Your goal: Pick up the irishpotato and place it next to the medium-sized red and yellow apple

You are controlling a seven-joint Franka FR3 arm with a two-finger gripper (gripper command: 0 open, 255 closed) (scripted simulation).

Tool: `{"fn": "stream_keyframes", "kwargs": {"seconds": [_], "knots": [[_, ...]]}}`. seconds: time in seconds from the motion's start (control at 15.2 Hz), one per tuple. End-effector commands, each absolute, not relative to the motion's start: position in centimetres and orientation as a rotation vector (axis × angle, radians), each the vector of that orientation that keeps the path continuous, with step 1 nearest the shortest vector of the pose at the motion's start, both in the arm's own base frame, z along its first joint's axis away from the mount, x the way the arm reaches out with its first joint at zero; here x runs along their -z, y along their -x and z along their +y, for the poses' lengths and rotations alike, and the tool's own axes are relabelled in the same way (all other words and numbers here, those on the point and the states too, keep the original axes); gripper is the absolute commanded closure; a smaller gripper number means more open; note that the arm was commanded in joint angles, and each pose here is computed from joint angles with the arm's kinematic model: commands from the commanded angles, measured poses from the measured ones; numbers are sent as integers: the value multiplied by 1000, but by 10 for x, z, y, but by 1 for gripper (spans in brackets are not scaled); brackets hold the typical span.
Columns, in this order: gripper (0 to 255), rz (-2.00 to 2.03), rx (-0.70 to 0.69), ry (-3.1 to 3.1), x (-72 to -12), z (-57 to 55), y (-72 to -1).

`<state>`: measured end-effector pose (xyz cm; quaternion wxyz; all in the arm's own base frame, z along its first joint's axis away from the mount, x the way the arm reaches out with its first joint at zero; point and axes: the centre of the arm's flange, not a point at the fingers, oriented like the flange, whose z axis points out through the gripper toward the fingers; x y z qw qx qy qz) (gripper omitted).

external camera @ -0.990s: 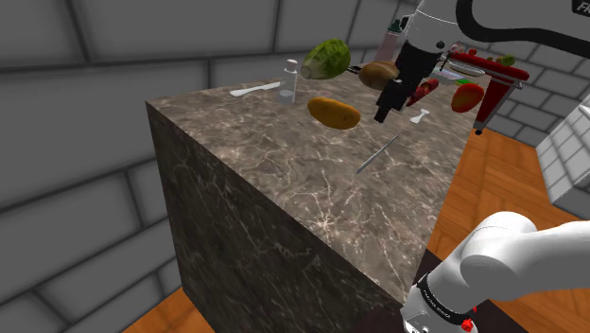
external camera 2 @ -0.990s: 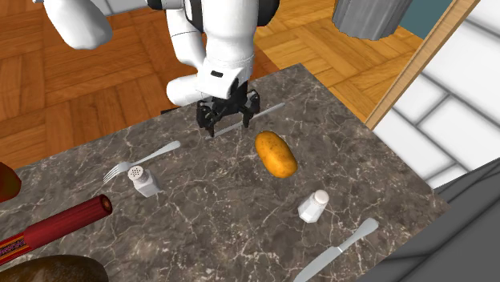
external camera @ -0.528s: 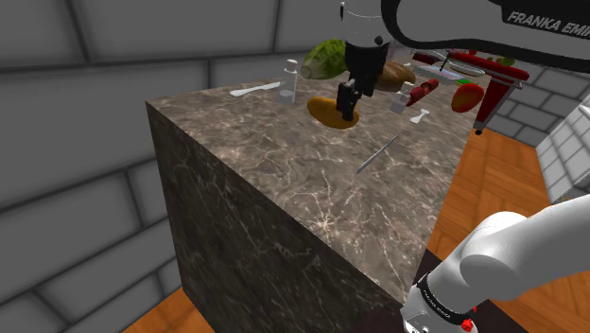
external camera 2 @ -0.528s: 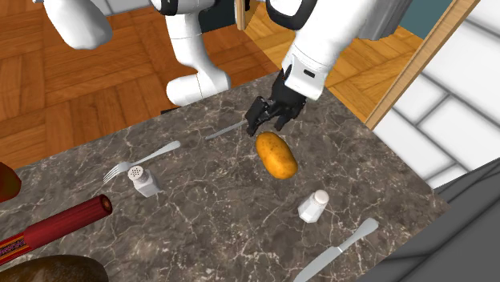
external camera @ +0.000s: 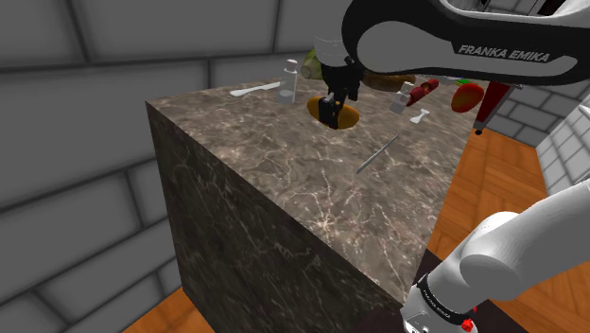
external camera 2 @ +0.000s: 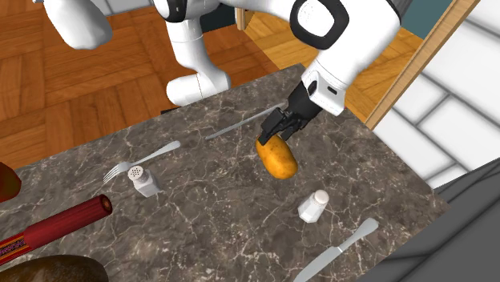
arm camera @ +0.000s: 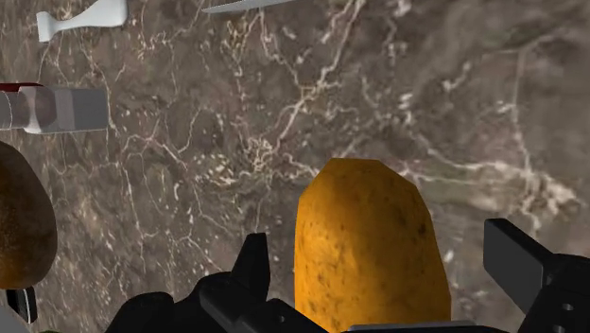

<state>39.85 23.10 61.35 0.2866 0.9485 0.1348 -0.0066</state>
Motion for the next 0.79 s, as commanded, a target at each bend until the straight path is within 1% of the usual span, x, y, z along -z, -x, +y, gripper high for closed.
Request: {"fn": "stream_keyframes", "kwargs": {"seconds": [0.0,0.53,0.59,0.73], "knots": [[0,361,17,-2534,-605,224,-399],[0,361,17,-2534,-602,222,-399],[255,361,17,-2534,-602,222,-399],[255,361,17,-2534,-602,222,-399]]}}
